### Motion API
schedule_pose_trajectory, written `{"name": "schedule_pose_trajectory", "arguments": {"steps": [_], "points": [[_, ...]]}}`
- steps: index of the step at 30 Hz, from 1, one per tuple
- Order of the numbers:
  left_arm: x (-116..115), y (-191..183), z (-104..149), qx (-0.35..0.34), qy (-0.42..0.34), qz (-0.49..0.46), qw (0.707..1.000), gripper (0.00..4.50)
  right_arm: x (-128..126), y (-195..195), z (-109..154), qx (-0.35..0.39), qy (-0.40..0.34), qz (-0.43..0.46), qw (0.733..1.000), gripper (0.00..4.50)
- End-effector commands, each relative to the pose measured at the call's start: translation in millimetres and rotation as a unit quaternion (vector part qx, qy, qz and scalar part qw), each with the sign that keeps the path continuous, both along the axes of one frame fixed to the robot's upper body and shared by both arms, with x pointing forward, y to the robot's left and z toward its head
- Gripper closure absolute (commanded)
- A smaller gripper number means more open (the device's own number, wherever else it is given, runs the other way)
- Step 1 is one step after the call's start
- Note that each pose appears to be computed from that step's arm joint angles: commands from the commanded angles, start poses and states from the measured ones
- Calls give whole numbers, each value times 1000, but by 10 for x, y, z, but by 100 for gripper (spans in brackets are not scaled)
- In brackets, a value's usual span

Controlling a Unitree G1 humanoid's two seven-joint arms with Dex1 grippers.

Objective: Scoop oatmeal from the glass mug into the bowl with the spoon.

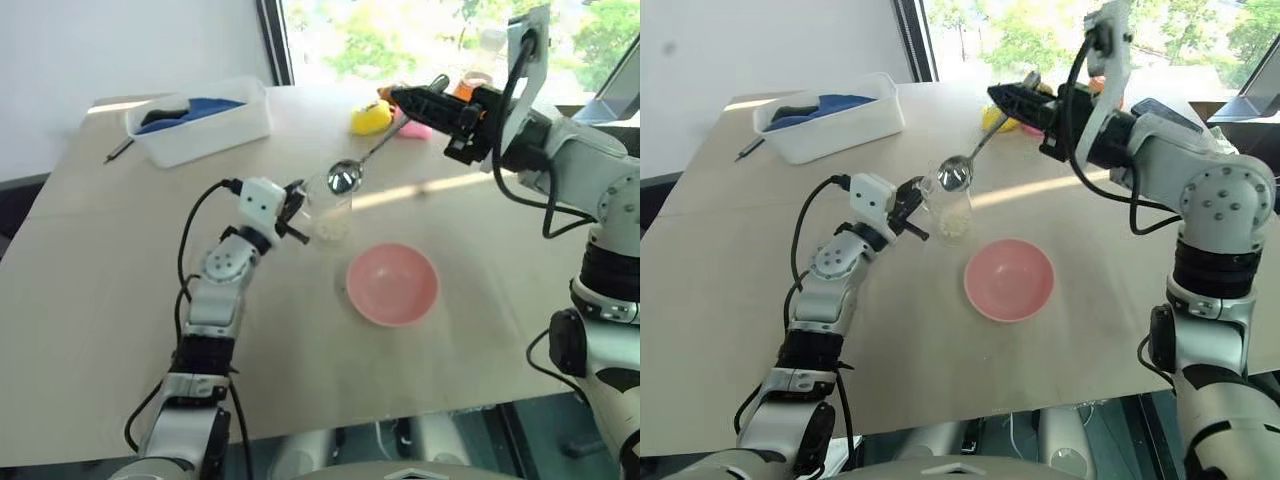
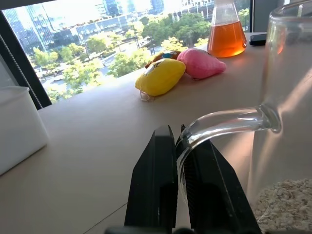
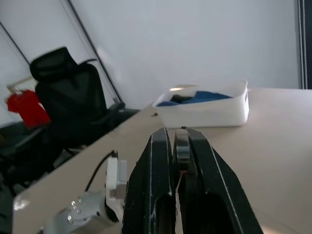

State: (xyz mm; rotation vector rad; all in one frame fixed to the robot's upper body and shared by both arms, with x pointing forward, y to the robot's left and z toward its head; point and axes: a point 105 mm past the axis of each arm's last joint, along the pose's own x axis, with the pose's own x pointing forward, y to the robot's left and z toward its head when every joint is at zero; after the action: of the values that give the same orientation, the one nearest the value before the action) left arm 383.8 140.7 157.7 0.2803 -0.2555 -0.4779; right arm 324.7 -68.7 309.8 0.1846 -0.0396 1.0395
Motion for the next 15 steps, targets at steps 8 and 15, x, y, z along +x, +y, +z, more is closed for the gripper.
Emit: {"name": "schedule_pose_trajectory", "arguments": {"steps": [8, 15], "points": [[24, -330, 177, 57, -55, -61, 995, 437, 78, 183, -395, -113, -21, 6, 993, 450], [46, -380, 217, 77, -64, -70, 993, 437, 154, 334, -672, -153, -6, 9, 988, 450]]}}
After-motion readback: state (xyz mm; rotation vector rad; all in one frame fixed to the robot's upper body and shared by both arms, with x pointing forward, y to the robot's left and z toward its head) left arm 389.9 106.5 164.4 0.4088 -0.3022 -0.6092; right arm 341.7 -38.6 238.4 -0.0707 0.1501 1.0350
